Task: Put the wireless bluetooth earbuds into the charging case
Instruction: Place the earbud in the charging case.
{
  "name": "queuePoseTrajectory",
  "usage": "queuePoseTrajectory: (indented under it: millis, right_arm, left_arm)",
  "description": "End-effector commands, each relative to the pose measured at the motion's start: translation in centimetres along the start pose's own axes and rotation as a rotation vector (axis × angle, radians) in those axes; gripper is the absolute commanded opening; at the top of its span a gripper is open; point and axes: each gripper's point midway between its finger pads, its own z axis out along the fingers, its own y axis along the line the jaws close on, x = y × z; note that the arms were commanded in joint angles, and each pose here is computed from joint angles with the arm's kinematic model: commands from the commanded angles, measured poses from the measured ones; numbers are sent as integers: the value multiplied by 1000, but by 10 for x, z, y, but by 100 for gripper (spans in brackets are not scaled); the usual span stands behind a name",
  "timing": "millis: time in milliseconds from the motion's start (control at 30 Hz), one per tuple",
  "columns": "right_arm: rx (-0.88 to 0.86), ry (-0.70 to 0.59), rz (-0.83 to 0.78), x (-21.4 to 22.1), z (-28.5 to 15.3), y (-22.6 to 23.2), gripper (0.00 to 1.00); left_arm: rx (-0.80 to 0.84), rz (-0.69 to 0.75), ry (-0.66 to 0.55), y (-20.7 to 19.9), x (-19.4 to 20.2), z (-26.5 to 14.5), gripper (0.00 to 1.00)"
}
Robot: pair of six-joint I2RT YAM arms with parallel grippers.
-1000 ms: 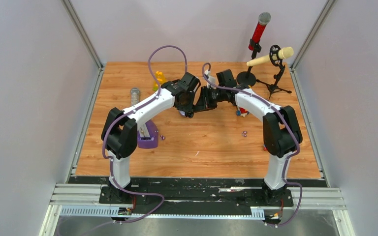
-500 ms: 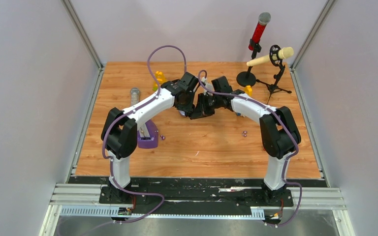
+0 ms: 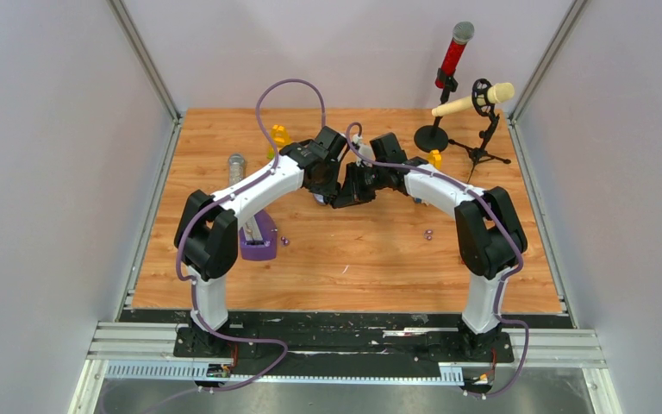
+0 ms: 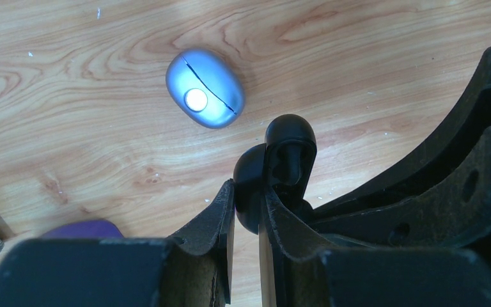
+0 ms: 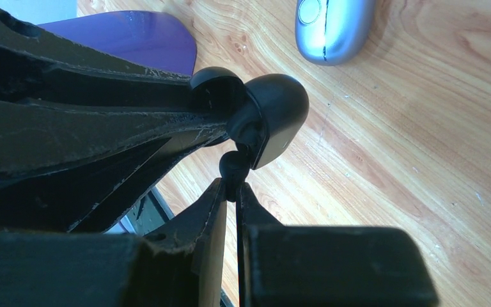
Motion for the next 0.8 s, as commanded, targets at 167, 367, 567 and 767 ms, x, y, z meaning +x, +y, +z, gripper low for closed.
queuePoseTrajectory:
  millis: [167,367,567,767]
  right_arm:
    - [-54,-77,-68,-27,-11,27,5]
    - [-53,-92,-79,-30,-13,28,5]
    - [-22,-103,-83,-34,-13,23,5]
    - [2,-114,-87,-36,-14,20,4]
  left_arm:
    - [60,-26,-72,-12,-18,-22,17]
    - [64,-21,-71,-12,-18,-21,17]
    - [71,-18,-69,-14,-17,-21,17]
    - [68,-16,-70,-13,-17,-21,17]
